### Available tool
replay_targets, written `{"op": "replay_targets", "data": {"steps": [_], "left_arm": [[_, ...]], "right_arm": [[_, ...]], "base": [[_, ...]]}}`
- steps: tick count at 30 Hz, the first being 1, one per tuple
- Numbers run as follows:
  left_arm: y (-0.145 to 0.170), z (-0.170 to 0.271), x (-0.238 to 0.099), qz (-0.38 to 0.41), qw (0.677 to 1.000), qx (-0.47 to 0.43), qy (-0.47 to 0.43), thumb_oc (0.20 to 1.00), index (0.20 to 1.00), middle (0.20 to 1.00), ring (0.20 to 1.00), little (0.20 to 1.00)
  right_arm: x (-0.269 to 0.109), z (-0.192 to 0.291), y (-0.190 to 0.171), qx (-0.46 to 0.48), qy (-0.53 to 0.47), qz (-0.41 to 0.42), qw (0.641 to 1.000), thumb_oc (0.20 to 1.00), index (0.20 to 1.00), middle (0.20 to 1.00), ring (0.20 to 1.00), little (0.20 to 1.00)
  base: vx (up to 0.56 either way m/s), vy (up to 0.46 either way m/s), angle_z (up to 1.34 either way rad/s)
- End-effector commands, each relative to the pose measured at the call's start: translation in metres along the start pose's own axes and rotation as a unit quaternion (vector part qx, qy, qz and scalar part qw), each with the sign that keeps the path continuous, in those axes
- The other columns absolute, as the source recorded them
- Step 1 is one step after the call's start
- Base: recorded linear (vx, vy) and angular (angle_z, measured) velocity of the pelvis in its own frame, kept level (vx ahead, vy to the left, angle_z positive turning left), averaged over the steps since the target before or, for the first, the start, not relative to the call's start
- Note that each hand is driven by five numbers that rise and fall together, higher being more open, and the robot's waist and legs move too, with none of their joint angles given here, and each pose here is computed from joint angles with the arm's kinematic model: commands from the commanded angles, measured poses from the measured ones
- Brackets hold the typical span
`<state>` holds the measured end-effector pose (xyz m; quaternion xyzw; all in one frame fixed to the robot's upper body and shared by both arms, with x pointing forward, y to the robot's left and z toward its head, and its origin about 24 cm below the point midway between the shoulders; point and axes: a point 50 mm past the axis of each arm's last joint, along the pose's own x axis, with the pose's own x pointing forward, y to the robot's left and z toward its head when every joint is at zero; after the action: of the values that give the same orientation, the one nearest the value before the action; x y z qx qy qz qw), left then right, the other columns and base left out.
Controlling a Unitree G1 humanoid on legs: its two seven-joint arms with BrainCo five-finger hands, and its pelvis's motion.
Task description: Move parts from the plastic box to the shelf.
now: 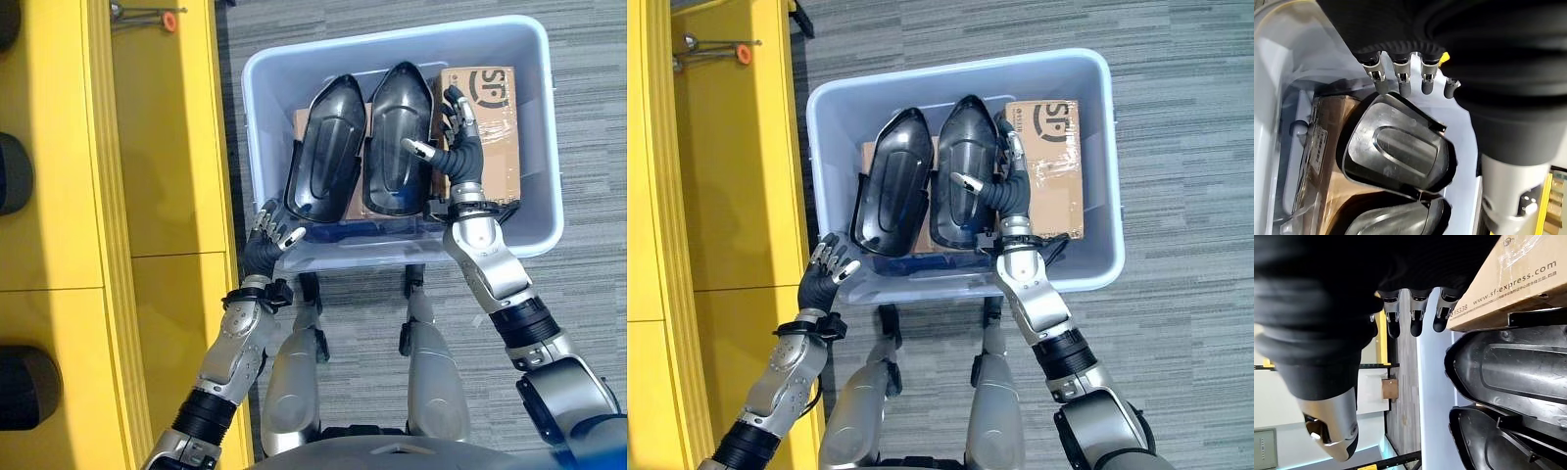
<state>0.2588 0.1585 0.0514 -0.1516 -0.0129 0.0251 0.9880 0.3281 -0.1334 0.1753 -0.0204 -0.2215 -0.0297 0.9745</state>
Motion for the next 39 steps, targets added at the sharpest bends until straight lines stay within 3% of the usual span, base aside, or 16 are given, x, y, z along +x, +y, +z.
{"op": "replay_targets", "data": {"steps": [1, 20, 39], "left_arm": [[-0.001, 0.014, -0.005, -0.007, 0.999, -0.005, -0.041, 1.0, 1.0, 1.0, 1.0, 1.0], [-0.017, 0.026, 0.001, -0.044, 0.996, -0.034, -0.072, 1.0, 1.0, 1.0, 1.0, 1.0], [-0.016, 0.023, 0.006, -0.031, 0.997, -0.034, -0.068, 1.0, 1.0, 1.0, 1.0, 1.0]], "right_arm": [[0.012, 0.019, 0.002, -0.005, -0.051, -0.02, 0.998, 1.0, 1.0, 1.0, 1.0, 1.0], [0.056, -0.025, -0.014, -0.016, 0.08, -0.096, 0.992, 1.0, 1.0, 1.0, 1.0, 1.0], [0.02, -0.052, 0.017, -0.06, 0.109, 0.033, 0.992, 1.0, 1.0, 1.0, 1.0, 1.0]], "base": [[-0.02, -0.008, 0.06], [0.0, 0.011, 0.06], [0.0, 0.0, 0.01]]}}
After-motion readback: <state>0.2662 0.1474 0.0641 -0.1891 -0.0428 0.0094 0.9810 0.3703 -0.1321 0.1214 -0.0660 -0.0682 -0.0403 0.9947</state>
